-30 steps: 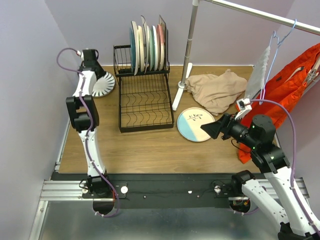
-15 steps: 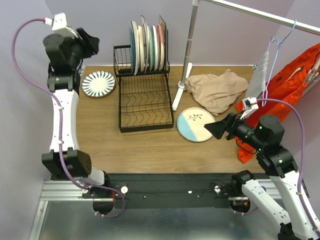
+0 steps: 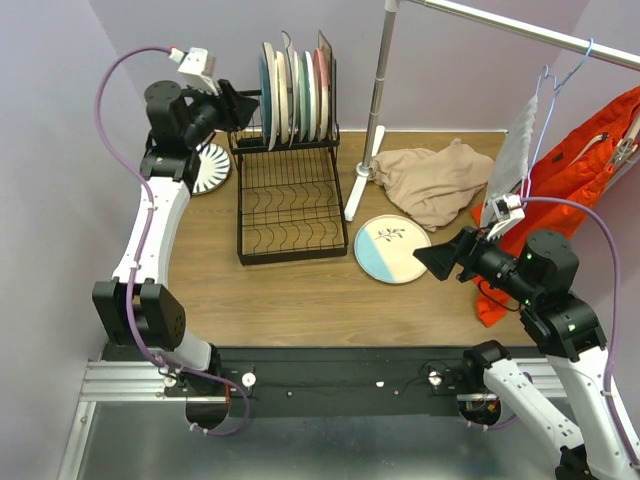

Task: Unload the plates from the dish rack
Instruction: Place the plate at the corner of the board, then unload the plate from the dish rack.

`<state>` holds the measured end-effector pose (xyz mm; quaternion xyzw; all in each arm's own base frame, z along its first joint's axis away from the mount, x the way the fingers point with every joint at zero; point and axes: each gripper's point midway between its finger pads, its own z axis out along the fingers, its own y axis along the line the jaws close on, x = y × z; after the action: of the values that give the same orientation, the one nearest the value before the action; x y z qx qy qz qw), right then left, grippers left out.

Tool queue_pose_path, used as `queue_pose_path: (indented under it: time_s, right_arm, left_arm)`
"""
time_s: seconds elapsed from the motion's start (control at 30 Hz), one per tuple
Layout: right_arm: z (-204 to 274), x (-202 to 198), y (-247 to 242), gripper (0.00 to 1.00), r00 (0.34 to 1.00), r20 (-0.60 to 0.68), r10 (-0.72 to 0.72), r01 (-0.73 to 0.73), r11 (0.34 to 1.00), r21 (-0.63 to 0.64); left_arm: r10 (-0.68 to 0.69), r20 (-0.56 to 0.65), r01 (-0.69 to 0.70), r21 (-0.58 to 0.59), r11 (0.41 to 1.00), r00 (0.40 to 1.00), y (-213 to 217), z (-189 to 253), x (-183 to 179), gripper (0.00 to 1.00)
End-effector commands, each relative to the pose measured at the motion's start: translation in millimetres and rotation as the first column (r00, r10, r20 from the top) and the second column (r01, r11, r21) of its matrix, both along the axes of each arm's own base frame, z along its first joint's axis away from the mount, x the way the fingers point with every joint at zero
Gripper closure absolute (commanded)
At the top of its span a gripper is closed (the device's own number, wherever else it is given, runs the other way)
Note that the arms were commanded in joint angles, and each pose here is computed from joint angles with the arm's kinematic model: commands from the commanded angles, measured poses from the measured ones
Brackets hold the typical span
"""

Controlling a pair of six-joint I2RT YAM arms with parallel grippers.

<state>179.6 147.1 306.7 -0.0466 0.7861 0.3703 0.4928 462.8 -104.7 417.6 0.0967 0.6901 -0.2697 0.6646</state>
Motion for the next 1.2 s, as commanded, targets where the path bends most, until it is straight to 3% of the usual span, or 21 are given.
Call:
queue_pose_path:
  time_s: [0.0, 0.27, 0.8, 1.0, 1.17]
  right_arm:
    - [11.5, 1.5, -5.8, 0.12, 0.999, 0.029, -0.029, 0.030, 0.999, -0.014]
    - [15.6, -2.4, -7.4, 0.12, 0.999, 0.035, -0.040, 0.040, 0.999, 0.005]
    - [17.4, -4.5, -6.6, 0.12, 0.999, 0.025, -0.043, 0.042, 0.999, 0.028]
    - [20.7, -3.1, -6.7, 0.12, 0.999, 0.029, -0.046, 0.045, 0.999, 0.027]
    - [24.1, -3.7, -6.1, 0.12, 0.999, 0.034, -0.042, 0.041, 0.999, 0.031]
  left_arm:
    - [-0.114, 0.064, 0.108, 0.088, 0.990, 0.991, -46.7, -0.1, 9.2, 0.49]
    - [-0.033, 0.022, 0.030, 0.129, 0.991, 0.999, -61.2, -16.4, 36.1, 0.51]
    - [-0.017, -0.045, 0.025, 0.171, 0.985, 0.999, -62.3, -55.3, 62.5, 0.57]
    - [-0.031, -0.052, 0.040, 0.176, 0.983, 0.998, -64.9, -57.2, 65.2, 0.68]
    - [-0.031, -0.061, 0.041, 0.175, 0.984, 0.998, -65.3, -55.9, 66.8, 0.96]
